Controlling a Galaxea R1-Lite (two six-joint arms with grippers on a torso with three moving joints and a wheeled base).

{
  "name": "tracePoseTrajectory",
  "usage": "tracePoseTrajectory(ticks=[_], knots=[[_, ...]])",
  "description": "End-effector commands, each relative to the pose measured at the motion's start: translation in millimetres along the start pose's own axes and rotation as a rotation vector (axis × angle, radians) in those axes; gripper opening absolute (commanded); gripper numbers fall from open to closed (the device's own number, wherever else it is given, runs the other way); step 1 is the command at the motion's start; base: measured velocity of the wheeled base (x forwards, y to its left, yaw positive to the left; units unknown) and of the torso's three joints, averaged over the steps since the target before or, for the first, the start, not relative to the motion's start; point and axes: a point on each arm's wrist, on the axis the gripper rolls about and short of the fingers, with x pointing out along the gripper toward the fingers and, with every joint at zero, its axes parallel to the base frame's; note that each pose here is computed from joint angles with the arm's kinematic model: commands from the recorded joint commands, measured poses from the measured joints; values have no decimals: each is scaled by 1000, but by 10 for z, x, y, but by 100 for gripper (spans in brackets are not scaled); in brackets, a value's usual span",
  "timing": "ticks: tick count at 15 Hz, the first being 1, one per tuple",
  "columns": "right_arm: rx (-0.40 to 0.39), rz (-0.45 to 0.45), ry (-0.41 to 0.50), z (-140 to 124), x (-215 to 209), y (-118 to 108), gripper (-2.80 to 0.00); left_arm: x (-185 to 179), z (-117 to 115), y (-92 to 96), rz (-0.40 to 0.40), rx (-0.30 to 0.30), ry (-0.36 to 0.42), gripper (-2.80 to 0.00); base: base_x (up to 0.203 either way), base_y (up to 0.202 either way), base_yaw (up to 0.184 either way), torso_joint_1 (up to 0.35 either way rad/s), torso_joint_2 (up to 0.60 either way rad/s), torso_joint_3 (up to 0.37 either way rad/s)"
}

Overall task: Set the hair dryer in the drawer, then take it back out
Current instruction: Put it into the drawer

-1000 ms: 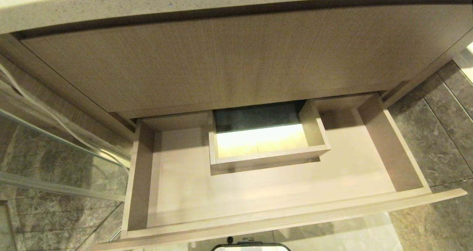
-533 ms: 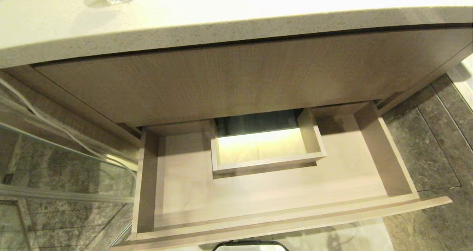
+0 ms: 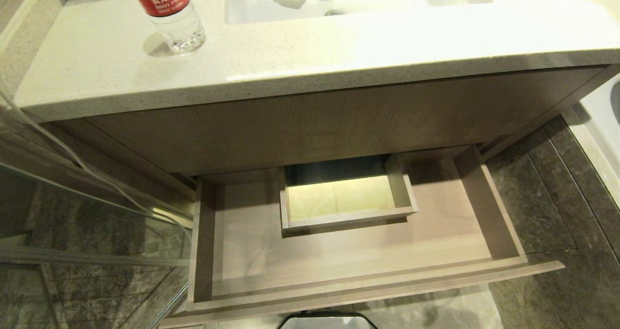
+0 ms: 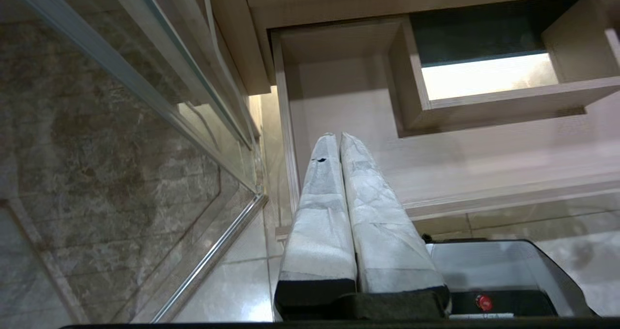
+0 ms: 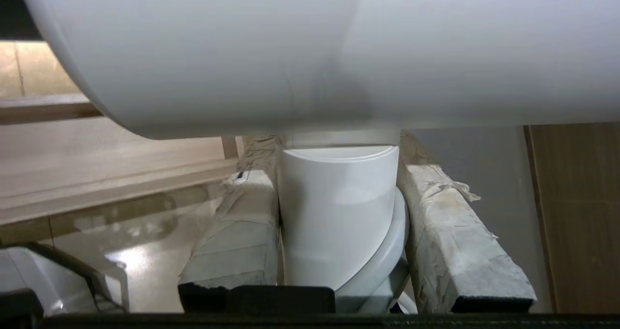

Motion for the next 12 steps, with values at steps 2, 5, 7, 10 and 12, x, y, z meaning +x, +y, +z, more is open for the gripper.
tracePoseTrajectory(ticks=[2, 5, 7, 10, 12], knots=[[-11, 10, 64, 44, 182, 23, -280, 0, -1, 0, 1, 0, 0, -280, 0, 0, 0, 67, -115, -57], [-14, 13, 77, 67, 239, 25, -280, 1, -1, 0, 1, 0, 2, -280, 0, 0, 0, 9, -15, -7], [-9, 13, 52, 79, 193, 15, -280, 1, -1, 0, 1, 0, 1, -280, 0, 0, 0, 0, 0, 0], [-7, -10, 18, 115, 157, -5, -280, 1, -1, 0, 1, 0, 2, -280, 0, 0, 0, 141, -3, 130], [-1, -27, -20, 149, 138, -23, -280, 0, -1, 0, 1, 0, 0, -280, 0, 0, 0, 274, 1, 255]])
